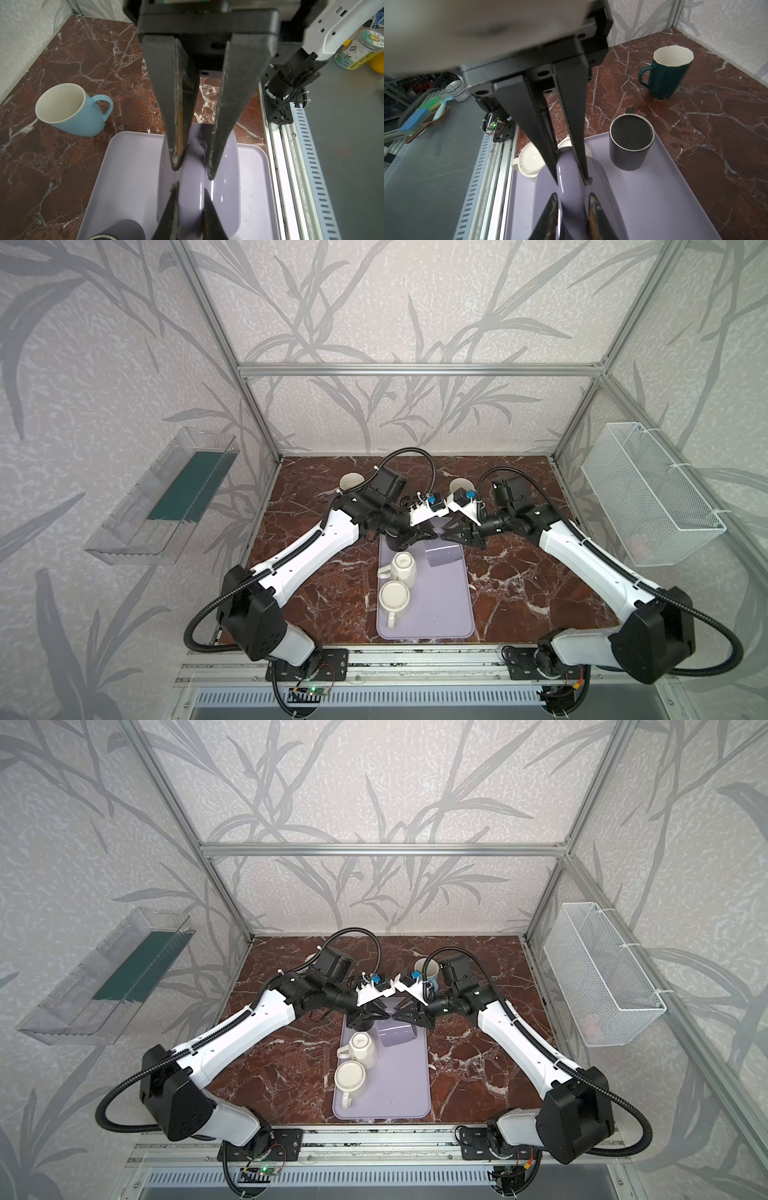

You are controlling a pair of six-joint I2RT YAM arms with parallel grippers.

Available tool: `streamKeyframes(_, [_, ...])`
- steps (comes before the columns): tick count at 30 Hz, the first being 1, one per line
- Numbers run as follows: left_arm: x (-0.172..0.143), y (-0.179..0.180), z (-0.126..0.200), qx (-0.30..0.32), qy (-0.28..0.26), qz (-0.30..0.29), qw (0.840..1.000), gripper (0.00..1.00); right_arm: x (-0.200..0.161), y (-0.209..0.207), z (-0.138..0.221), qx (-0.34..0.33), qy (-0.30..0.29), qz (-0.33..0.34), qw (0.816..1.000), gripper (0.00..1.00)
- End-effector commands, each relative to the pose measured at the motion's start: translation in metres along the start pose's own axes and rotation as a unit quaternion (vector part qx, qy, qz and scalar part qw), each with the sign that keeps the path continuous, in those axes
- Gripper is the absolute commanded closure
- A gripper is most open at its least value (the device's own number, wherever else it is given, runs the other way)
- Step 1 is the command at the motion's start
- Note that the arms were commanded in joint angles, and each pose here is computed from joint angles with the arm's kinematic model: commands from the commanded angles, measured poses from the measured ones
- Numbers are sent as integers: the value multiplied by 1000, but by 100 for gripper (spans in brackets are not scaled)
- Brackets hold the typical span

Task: Turn the mug right side up
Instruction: Pass the mug.

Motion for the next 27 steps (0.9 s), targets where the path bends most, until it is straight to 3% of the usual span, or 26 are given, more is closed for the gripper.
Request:
streamKeyframes(1, [32,0,16,6,-57,-58,997,100,-8,2,-7,12,15,-17,1000,78])
streamKeyframes(18, [37,-3,12,-32,-57,-55,996,100,-10,5,-19,4,36,-4,999,72])
streamKeyframes(27, [40,-2,9,-25,-88,-57,994,100,-9,7,-22,8,-2,7,1000,69])
Point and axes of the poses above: each gripper's point midway between its finger pads, its own z axis back along the fingers, its own y axis along the line the jaws close on, x = y × z, the point moved 7 cm from there along z, back along the fingers, and after that the axes turned 2 degrees about -z, right-handed, at the moved point
